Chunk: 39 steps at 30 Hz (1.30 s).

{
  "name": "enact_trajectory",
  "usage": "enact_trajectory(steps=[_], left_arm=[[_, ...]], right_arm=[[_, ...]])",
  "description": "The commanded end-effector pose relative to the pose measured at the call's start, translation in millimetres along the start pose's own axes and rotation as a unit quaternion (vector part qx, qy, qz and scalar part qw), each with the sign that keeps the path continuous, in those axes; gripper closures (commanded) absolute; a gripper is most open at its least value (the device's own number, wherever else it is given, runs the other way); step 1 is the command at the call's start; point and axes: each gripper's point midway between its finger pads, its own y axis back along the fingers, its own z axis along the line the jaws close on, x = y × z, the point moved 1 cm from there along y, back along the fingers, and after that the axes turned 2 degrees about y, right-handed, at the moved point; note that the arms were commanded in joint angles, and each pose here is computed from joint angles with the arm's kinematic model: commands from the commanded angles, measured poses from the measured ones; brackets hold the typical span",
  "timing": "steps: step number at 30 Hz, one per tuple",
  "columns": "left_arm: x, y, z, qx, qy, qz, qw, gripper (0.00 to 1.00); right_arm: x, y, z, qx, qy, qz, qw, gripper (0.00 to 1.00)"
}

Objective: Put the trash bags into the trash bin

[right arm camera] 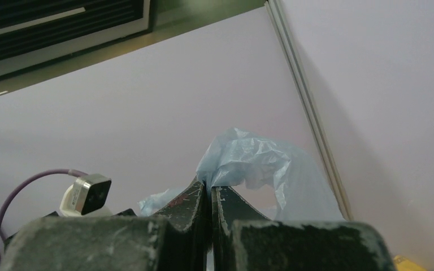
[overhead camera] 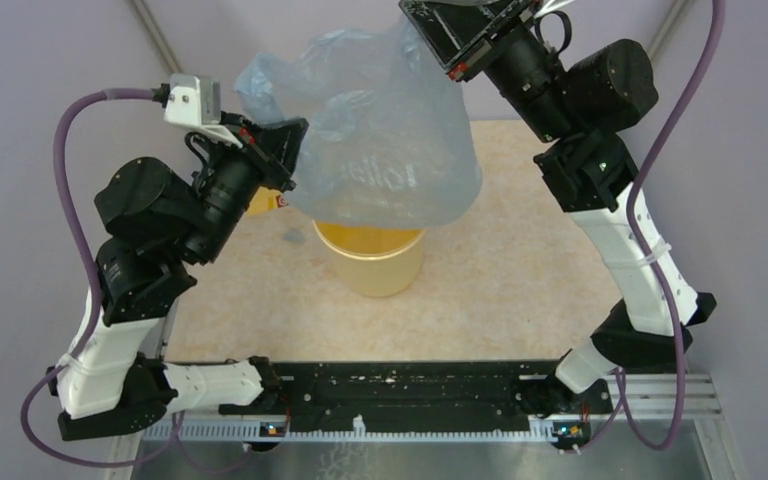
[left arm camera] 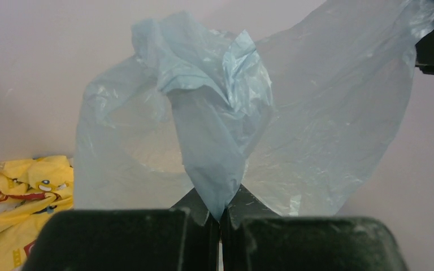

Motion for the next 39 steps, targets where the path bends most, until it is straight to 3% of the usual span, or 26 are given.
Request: enact_trajectory(steps=[1, 5, 14, 23, 30, 33, 39], left_arm=[[15.1, -2.8, 4.8, -0.014, 0.005, 0.007, 1.000, 1.00], [31.2, -5.7, 13.5, -0.039, 0.007, 0.014, 0.999, 1.00], [40.1, -15.1, 17.6, -0.065, -0.005, 0.025, 0.998, 1.00], [76.6, -16.0, 70.4, -0.203, -0.058, 0.040, 0.977, 1.00], [118.3, -16.1, 121.1, -0.244, -0.056, 0.093, 0.964, 1.00], [125.5, -13.4, 135.2, -0.255, -0.056, 0.102, 0.960, 1.00], [137.7, -15.2, 150.1, -0.270, -0.060, 0.117, 0.954, 1.00]], right_arm=[[-10.6, 4.7, 6.2, 0.002, 0.010, -0.012, 1.000, 1.00], [8.0, 1.1, -9.1, 0.024, 0.012, 0.008, 1.000, 1.00], [-6.1, 7.8, -14.6, 0.054, 0.048, 0.000, 0.997, 1.00], [68.0, -3.7, -23.9, 0.019, -0.021, 0.101, 0.994, 1.00], [94.4, 0.5, -25.3, 0.008, -0.046, 0.143, 0.989, 0.98], [100.3, 6.6, -25.8, 0.010, -0.047, 0.160, 0.986, 0.87], [92.4, 21.1, -20.1, 0.015, -0.032, 0.172, 0.984, 0.36]])
